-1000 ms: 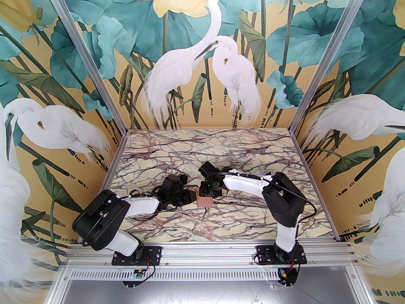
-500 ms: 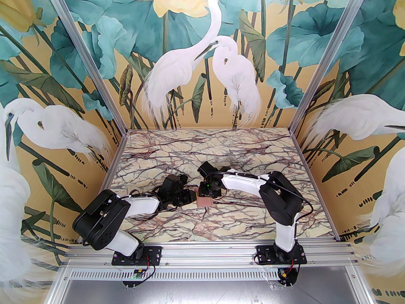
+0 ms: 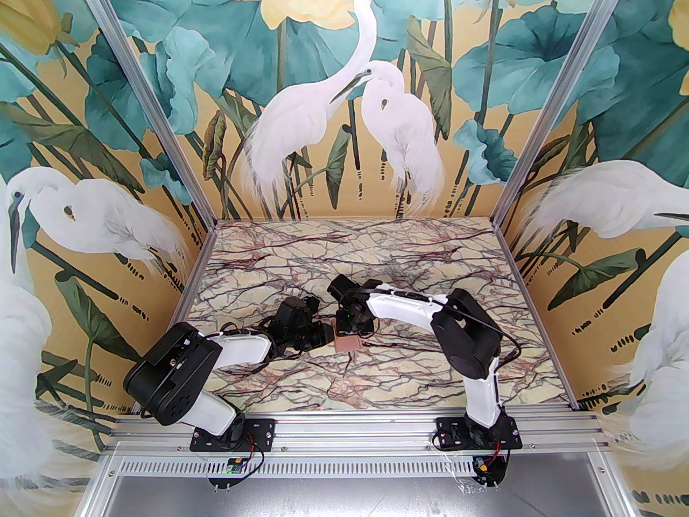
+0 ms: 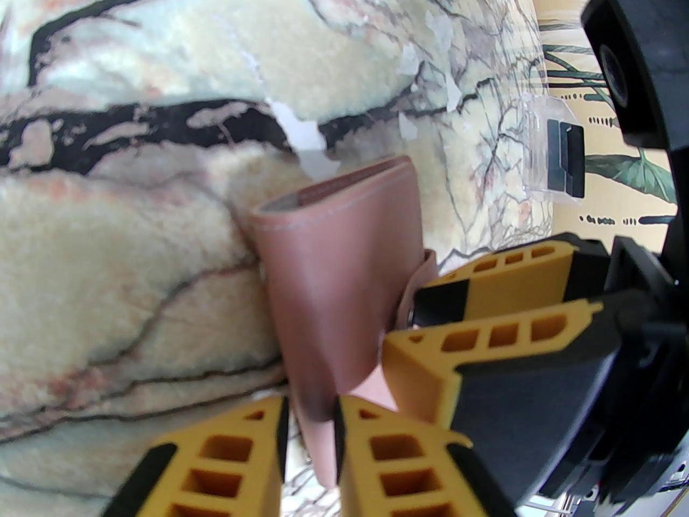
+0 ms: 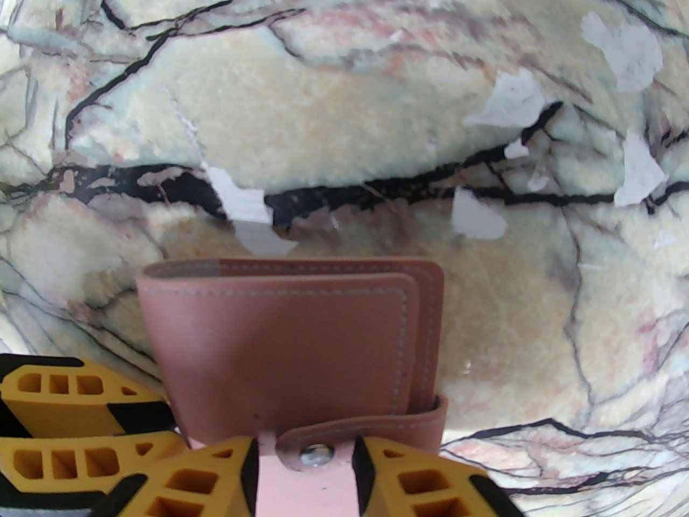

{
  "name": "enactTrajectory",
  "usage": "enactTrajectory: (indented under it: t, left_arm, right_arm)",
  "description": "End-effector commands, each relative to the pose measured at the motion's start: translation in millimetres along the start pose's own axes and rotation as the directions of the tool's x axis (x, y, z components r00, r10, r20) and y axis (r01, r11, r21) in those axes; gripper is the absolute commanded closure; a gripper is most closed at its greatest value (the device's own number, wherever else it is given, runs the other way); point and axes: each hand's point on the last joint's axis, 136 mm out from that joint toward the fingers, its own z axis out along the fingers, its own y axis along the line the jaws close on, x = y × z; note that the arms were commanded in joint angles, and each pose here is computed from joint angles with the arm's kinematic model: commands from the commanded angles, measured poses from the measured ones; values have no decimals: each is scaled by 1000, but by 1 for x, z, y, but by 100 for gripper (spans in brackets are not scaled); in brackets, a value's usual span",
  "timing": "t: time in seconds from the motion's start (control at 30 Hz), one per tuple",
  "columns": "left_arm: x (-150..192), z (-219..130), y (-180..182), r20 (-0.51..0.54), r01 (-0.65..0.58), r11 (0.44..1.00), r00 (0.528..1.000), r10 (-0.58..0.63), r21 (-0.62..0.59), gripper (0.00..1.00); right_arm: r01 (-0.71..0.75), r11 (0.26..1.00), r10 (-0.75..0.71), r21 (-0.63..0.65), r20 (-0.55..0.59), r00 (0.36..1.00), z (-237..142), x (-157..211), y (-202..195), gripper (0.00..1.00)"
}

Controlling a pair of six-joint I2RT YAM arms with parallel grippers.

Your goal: Put the credit cards into the card holder

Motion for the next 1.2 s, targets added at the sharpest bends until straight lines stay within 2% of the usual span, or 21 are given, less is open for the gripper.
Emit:
enactTrajectory:
  t: [0.0,0.3,0.63,1.17]
  left_arm:
    - [3,2,10,-2,12,1000,1000,-12,-24,76]
    - [4,2,11,-3,13,1000,1000,-13,-27,76]
    - [4,2,12,-7,16,999,1000,-16,-31,76]
    - [4,3,14,-8,18,999,1000,-18,-40,76]
  right_arm:
    - [42,992,-33,120,-76,997,21,19,-22,63]
    - [53,991,-45,123,-66,997,19,17,-19,70]
    - [60,994,-57,88,-37,998,8,8,-9,71]
    - [69,994,-69,89,-2,998,-4,-2,-6,79]
